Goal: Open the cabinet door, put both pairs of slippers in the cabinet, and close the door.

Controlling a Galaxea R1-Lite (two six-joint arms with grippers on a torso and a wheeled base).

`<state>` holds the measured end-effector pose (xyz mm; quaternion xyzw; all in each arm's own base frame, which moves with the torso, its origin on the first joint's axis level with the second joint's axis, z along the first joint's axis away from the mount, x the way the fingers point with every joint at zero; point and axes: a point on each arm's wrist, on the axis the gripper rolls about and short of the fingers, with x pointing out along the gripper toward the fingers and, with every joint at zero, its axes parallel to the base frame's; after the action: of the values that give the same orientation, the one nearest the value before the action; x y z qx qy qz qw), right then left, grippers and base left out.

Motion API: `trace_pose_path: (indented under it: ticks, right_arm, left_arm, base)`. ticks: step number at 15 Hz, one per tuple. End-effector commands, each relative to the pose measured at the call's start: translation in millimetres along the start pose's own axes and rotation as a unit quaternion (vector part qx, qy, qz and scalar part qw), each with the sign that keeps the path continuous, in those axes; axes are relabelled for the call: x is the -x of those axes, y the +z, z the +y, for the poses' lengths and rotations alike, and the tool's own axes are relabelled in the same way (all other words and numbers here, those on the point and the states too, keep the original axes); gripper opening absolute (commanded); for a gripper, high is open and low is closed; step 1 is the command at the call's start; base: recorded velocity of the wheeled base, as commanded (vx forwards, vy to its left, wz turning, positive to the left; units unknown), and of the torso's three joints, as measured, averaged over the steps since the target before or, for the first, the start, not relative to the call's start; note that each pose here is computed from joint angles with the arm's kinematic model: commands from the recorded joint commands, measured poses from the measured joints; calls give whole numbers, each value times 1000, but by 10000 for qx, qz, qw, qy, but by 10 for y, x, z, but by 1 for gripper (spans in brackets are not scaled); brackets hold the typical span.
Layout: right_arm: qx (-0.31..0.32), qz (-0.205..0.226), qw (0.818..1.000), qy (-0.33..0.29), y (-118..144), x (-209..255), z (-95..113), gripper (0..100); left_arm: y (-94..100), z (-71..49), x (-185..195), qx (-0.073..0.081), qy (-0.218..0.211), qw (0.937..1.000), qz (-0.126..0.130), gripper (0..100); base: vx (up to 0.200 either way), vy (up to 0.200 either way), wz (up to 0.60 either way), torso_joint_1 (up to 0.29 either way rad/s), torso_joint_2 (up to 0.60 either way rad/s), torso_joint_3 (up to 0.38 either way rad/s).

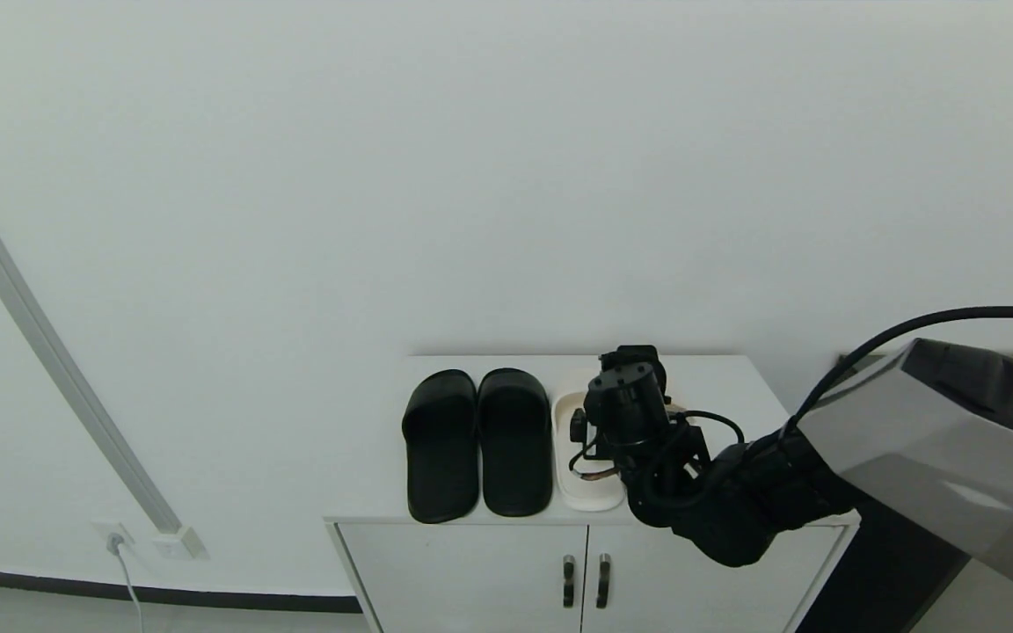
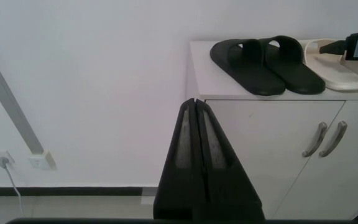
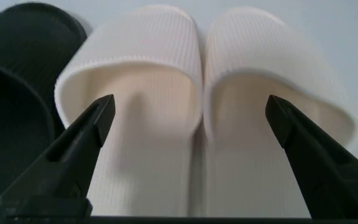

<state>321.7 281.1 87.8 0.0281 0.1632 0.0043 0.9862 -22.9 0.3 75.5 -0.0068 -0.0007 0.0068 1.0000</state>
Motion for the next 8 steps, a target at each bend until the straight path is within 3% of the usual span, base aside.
trace_pose_path:
  ticks: [1, 8]
  right_arm:
    - [21, -18, 10000, 2, -18, -176, 22, 100]
    - [62, -53, 10000, -10, -22, -329, 30, 100]
  left_arm:
    - [0, 0, -1, 1, 1, 10000, 6, 0]
    - [0, 0, -1, 9, 1, 10000, 6, 0]
  base:
    - [0, 0, 0, 0, 0, 0]
    - [0, 0, 0, 0, 0, 0]
